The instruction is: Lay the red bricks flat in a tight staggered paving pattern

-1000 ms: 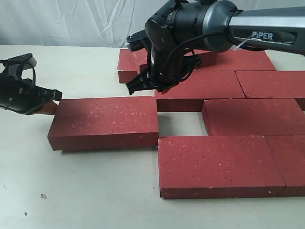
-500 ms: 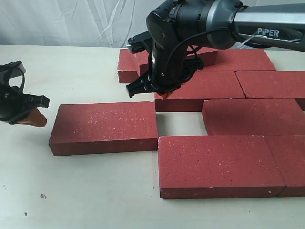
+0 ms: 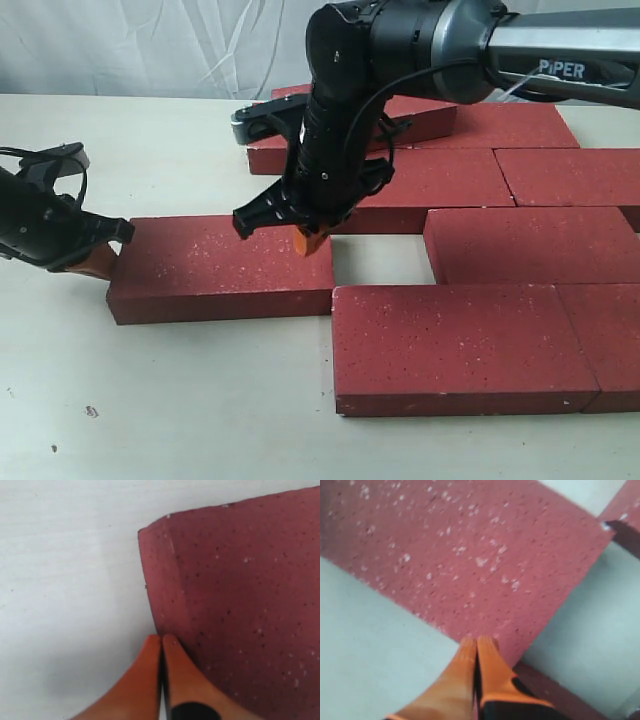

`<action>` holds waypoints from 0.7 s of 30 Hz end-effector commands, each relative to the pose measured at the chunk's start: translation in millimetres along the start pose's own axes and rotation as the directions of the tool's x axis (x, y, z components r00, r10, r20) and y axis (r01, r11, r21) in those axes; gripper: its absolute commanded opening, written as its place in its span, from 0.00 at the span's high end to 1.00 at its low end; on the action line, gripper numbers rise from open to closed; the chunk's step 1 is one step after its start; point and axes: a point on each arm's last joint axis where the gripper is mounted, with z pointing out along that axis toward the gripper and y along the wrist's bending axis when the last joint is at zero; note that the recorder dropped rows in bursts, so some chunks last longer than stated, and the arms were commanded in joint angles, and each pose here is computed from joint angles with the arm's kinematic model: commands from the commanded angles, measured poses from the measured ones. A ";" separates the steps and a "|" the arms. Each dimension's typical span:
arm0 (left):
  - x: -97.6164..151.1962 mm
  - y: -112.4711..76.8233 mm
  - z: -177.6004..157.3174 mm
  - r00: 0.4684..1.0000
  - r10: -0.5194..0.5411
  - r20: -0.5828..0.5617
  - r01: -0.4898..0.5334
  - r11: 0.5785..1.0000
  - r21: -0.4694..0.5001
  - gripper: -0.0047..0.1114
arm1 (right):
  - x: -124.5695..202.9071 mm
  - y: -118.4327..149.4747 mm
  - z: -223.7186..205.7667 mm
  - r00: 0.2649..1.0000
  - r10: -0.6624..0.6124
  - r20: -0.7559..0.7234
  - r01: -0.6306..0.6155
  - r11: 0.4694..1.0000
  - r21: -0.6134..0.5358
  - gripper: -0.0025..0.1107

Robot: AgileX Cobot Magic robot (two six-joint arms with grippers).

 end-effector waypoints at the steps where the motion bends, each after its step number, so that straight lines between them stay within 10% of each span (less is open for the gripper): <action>1: 1.2 -4.3 8.1 1.000 -0.011 -0.012 0.012 1.000 0.015 0.96 | 8.6 5.1 -1.0 0.993 -0.074 -0.095 0.068 0.995 -0.074 0.98; 21: -2.9 -1.0 7.9 1.000 -0.011 0.029 0.011 1.000 -0.022 0.96 | 23.5 6.9 42.7 0.963 -0.144 -0.228 0.101 0.976 -0.192 0.98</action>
